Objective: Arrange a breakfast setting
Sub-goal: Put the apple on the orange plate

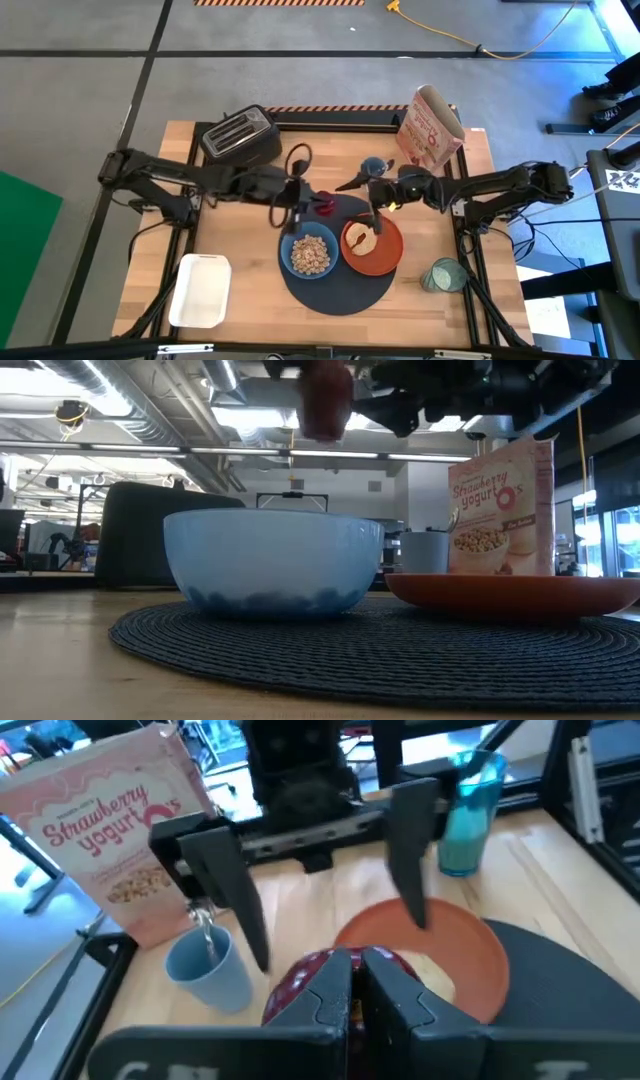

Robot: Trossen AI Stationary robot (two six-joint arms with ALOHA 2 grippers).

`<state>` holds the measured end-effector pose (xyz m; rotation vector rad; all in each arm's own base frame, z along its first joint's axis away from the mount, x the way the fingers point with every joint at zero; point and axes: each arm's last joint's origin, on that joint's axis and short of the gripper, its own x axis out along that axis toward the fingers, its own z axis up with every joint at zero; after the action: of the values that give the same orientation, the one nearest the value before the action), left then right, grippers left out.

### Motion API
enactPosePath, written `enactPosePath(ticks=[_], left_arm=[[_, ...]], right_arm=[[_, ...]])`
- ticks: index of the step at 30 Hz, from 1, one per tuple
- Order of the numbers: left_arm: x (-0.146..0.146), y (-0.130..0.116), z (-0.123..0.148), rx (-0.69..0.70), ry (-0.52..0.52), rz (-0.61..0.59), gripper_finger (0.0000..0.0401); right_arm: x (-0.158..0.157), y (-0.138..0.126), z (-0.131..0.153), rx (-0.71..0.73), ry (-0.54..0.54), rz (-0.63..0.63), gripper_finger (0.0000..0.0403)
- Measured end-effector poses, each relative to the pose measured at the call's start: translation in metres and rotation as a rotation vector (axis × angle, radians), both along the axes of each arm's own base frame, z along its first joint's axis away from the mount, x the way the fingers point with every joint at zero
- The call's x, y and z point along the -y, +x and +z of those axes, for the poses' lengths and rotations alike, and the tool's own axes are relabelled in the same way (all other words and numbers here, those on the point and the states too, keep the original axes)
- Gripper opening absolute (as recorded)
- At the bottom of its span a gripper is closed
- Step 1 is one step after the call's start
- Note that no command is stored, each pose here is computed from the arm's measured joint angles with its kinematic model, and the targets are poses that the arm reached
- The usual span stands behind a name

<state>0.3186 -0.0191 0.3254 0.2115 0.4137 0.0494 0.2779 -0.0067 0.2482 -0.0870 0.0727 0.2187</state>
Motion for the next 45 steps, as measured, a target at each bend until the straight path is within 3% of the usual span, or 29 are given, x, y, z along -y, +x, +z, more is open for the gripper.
enactPosePath(ticks=[9,19,22,27,30,39,45], left_arm=[[-0.018,0.024,-0.013,0.062,-0.019,-0.074,0.001],[-0.024,0.034,-0.022,0.073,-0.028,-0.084,0.001],[-0.024,0.037,-0.024,0.076,-0.028,-0.083,0.001],[-0.024,0.037,-0.025,0.072,-0.037,-0.077,0.001],[-0.024,0.037,-0.025,0.068,-0.04,-0.062,0.0017],[-0.024,0.026,-0.014,0.069,-0.05,-0.019,0.0095],[-0.021,0.025,-0.014,0.066,-0.045,-0.03,0.0116]], right_arm=[[0.001,0.01,-0.001,-0.082,-0.014,-0.018,0.0367],[0.003,0.014,-0.005,-0.098,0.033,-0.08,0.0366],[0.004,0.014,-0.005,-0.098,0.063,-0.11,0.0349],[0.003,0.014,-0.005,-0.105,0.093,-0.102,0.0286],[0.003,0.012,-0.009,-0.105,0.113,-0.105,0.0283],[0.001,-0.03,-0.056,-0.077,0.235,-0.096,0.0283],[-0.015,-0.064,-0.097,-0.203,0.262,-0.05,0.0285]])
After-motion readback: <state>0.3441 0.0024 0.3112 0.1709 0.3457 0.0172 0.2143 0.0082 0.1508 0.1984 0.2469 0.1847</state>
